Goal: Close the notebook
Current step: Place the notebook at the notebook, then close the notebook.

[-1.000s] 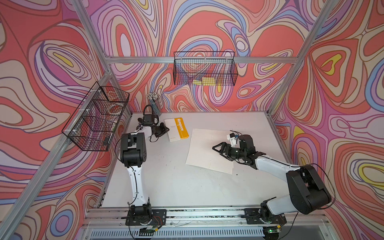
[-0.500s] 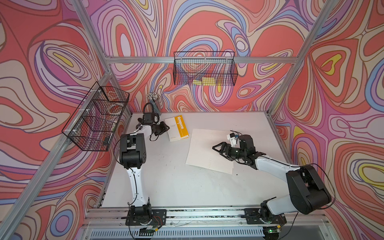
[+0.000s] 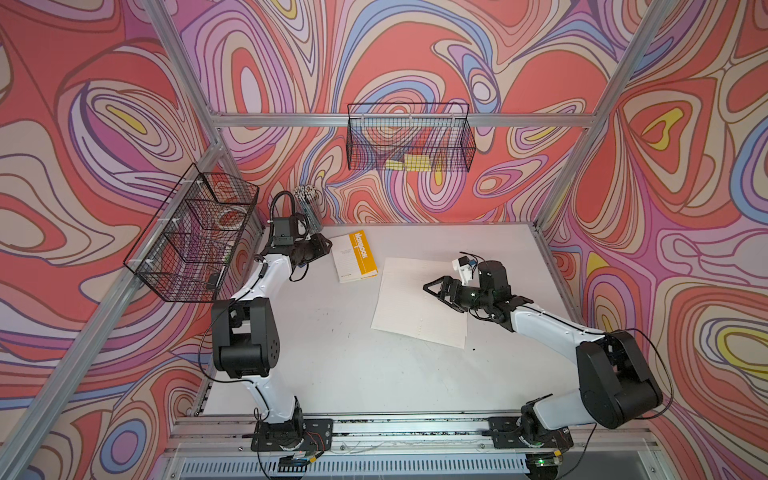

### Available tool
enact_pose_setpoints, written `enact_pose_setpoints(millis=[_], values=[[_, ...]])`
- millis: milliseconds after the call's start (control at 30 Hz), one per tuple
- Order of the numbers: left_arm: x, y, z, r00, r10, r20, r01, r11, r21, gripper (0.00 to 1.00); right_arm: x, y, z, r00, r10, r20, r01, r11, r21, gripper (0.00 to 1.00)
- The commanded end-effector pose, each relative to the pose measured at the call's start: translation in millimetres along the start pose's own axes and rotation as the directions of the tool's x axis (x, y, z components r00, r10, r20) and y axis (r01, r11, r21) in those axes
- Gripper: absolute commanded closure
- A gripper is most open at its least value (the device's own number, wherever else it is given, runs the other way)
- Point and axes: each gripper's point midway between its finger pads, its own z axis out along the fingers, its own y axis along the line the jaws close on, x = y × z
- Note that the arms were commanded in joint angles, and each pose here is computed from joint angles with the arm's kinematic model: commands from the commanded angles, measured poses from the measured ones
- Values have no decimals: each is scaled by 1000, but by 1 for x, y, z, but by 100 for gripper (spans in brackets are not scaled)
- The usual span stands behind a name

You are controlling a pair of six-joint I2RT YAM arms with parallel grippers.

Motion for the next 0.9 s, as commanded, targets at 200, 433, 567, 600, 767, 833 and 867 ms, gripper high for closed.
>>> enact_pose_setpoints(millis=[200,433,567,600,767,833,867], values=[[73,-97,-48,987,79,-138,-37,958,284,52,-6,5,-3,999,-50,-17,50,999,9,2],[123,-98,-83,976,53,-210,15,950,310,50,-10,-9,-11,1000,-21,-5,21,999,29,2],[146,-96,-91,964,42,-262,46,946,321,50,-12,-15,-19,1000,-2,6,1,999,42,2],[151,-95,-92,962,39,-270,52,945,323,50,-13,-15,-22,1000,1,10,-2,999,41,2],[173,-87,-94,961,2,-278,92,941,326,49,-8,-25,-30,999,15,28,-17,996,85,2],[183,-82,-92,959,-27,-281,121,938,325,49,-4,-30,-30,999,37,27,-40,995,93,2],[189,-79,-91,956,-45,-290,143,935,325,49,-2,-30,-31,999,44,27,-47,995,92,2]])
